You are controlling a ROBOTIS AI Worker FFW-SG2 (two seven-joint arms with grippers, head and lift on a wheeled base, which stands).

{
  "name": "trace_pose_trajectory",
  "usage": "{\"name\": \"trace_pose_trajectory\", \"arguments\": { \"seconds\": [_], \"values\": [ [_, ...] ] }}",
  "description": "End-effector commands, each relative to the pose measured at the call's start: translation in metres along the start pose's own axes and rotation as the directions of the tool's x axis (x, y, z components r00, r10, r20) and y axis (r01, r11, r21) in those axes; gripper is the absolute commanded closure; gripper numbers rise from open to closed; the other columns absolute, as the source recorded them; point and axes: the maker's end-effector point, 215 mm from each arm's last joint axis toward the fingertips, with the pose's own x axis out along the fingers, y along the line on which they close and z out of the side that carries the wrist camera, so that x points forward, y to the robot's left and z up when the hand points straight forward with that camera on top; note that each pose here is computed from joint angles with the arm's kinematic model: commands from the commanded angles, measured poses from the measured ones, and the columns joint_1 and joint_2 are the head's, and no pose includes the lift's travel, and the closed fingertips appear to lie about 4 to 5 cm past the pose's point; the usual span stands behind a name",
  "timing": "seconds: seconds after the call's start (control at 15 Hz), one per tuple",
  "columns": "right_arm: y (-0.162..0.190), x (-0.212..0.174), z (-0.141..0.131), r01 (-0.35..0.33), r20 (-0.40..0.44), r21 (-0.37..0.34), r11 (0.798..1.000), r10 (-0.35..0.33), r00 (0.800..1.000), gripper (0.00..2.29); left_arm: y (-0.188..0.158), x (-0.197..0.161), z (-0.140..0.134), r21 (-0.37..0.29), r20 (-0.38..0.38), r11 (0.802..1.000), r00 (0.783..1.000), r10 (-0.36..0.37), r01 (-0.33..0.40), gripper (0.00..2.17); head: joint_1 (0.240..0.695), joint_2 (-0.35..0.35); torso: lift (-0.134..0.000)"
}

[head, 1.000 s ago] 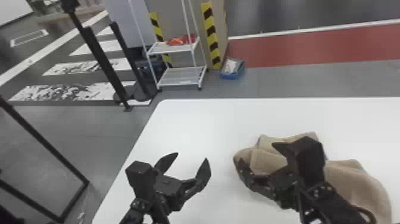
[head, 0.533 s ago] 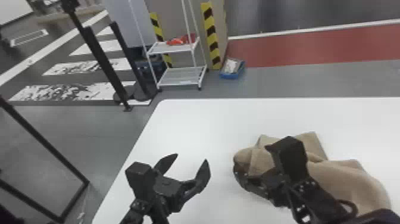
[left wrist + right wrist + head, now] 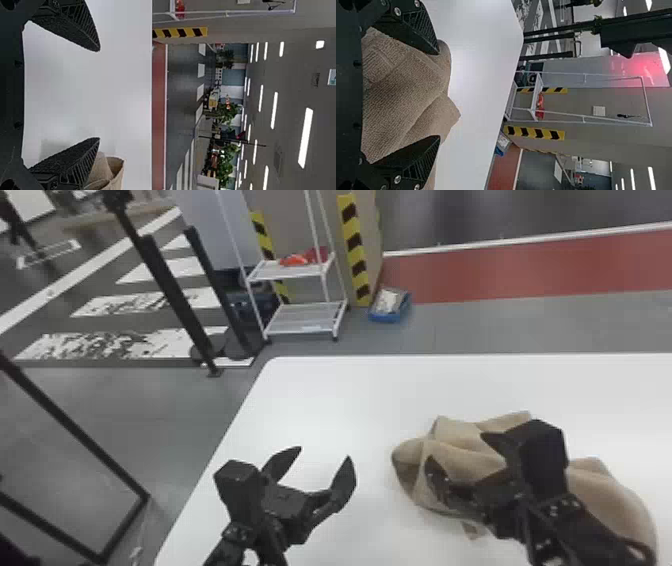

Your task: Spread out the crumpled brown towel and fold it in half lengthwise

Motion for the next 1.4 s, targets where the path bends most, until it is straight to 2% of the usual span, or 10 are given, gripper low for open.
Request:
{"name": "trace_pose_trajectory", "arguments": {
  "seconds": [0.0,0.4,0.47,0.6,0.73,0.8,1.13,1.2,1.33],
  "values": [
    [0.002,0.007,-0.001,-0.006,-0.005,-0.007,1.0,0.006,1.0,0.15,-0.001,0.0,0.0,-0.005,0.002,1.0,1.0,0.003,-0.003,0.08,0.695,0.349,-0.124],
    [0.019,0.036,-0.021,-0.054,-0.095,-0.044,0.998,0.049,0.994,0.16,0.0,-0.002,-0.002,-0.005,-0.003,1.0,1.0,0.004,-0.004,0.08,0.695,0.35,-0.124],
    [0.021,0.036,-0.025,-0.065,-0.113,-0.044,0.997,0.06,0.992,0.27,0.0,-0.002,-0.002,-0.006,-0.003,1.0,1.0,0.004,-0.004,0.08,0.695,0.35,-0.124],
    [0.023,0.034,-0.027,-0.072,-0.114,-0.042,0.996,0.067,0.991,0.71,0.001,-0.002,-0.002,-0.007,-0.002,1.0,1.0,0.005,-0.005,0.08,0.695,0.35,-0.124],
    [0.024,0.031,-0.027,-0.071,-0.112,-0.043,0.997,0.066,0.992,1.44,0.001,-0.002,-0.003,-0.01,-0.005,1.0,1.0,0.005,-0.005,0.08,0.695,0.35,-0.124],
    [0.025,0.031,-0.028,-0.072,-0.114,-0.044,0.996,0.066,0.991,1.65,0.001,-0.002,-0.003,-0.01,-0.005,1.0,1.0,0.005,-0.005,0.08,0.695,0.35,-0.124],
    [0.022,0.03,-0.027,-0.065,-0.111,-0.04,0.997,0.06,0.992,1.69,0.002,-0.003,-0.004,-0.013,-0.005,1.0,1.0,0.007,-0.007,0.08,0.695,0.35,-0.124],
    [0.02,0.028,-0.016,-0.059,-0.078,-0.038,0.998,0.056,0.995,1.69,0.002,-0.003,-0.004,-0.015,-0.005,1.0,1.0,0.006,-0.007,0.08,0.695,0.35,-0.124],
    [0.007,0.015,0.036,-0.04,0.093,-0.024,0.999,0.042,0.995,1.69,0.002,-0.004,-0.002,-0.013,0.0,1.0,1.0,0.006,-0.006,0.08,0.695,0.35,-0.124]
  ]
}}
